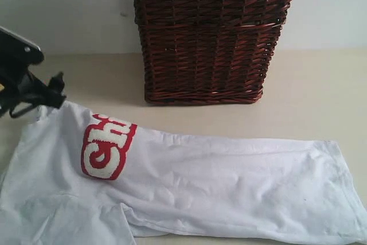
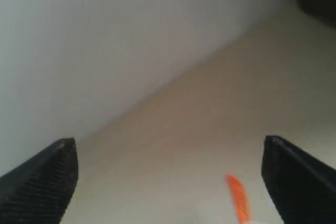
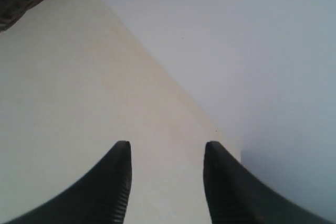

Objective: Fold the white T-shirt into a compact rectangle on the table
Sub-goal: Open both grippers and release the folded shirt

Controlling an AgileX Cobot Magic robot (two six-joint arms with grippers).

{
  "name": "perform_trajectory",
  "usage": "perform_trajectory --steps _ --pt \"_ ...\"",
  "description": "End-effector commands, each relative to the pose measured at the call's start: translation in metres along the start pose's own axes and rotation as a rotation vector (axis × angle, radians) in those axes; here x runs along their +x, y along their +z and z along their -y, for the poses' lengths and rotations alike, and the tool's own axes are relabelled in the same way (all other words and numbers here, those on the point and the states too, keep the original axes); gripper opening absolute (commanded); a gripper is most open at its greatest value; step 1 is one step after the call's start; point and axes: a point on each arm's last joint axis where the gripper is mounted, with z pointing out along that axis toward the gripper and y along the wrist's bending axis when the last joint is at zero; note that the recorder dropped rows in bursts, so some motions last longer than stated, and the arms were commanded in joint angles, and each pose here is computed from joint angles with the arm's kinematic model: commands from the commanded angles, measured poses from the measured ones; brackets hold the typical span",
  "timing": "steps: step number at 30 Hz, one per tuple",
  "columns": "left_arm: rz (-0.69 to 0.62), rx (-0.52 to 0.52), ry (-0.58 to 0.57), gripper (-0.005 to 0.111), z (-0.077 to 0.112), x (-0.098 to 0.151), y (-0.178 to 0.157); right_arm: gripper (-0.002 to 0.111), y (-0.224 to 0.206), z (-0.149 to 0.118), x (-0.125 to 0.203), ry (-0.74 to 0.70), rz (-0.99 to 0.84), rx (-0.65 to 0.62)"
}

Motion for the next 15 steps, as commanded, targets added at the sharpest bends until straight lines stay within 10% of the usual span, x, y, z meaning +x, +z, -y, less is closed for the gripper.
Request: perform_trajectory --steps 1,7,11,15 --pt "0.038 -0.176 -0.133 0.09 -0.024 -0.021 0.006 0.043 -0.003 0.009 -0.007 0.016 0.021 0.025" --pt "-0.061 -0.273 -0.293 0.087 -0.029 -0.013 -0.005 0.04 -0.027 0.008 -0.009 0.019 -0.005 -0.067" --pt "-0.089 -0.327 -0.407 0.059 -0.031 -0.03 -0.029 0.022 -0.057 0.003 -0.009 0.017 -0.036 -0.179" --pt "-0.167 -0.005 -0.489 0.019 -0.006 -0.049 -0.049 0.002 -0.079 -0.02 0.002 0.019 -0.17 -0.458"
